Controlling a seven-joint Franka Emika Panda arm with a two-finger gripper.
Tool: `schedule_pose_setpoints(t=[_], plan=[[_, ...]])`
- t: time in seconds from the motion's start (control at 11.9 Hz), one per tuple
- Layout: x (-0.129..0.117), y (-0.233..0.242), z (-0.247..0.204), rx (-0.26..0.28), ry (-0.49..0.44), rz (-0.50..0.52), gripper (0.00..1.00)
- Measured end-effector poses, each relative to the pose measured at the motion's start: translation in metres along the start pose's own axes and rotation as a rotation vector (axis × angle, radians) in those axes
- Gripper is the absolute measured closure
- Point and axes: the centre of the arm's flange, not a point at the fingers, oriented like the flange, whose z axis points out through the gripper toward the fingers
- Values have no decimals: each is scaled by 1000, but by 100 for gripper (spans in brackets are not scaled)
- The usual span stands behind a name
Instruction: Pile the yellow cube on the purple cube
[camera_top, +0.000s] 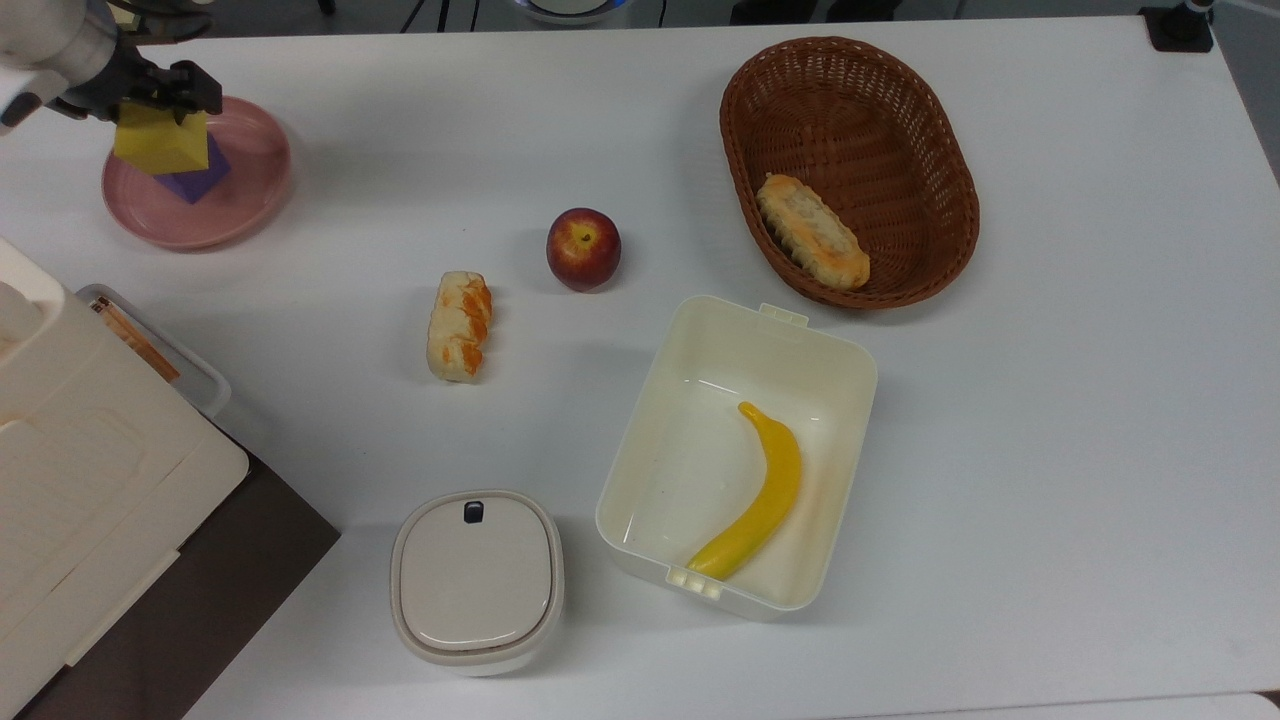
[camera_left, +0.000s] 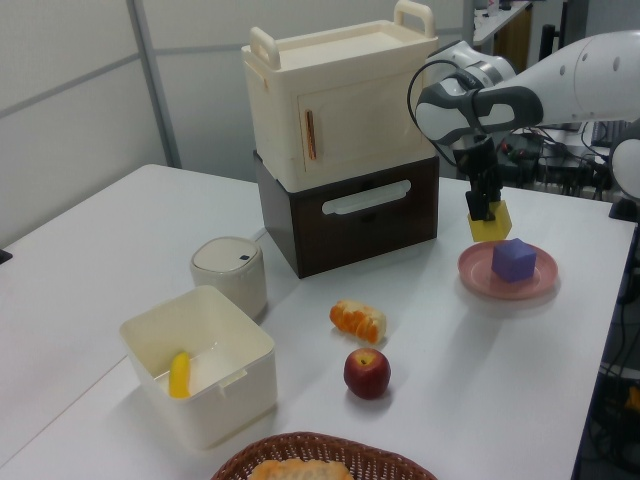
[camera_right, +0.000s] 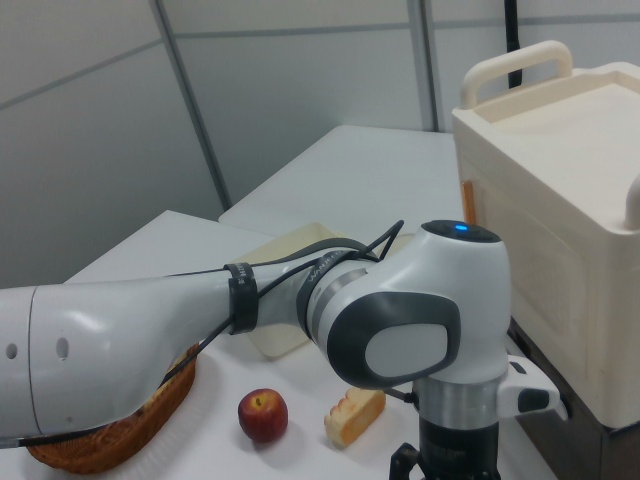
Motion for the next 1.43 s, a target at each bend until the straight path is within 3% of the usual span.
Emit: schedule_pose_setpoints(t=[0.25, 0.59, 0.75, 1.43], plan=[[-5, -1, -13, -10, 21, 3, 47], [-45, 17, -15, -29, 96, -13, 47], [-53, 11, 1, -37, 125, -20, 47], [-39, 13, 51, -19, 95, -27, 47]])
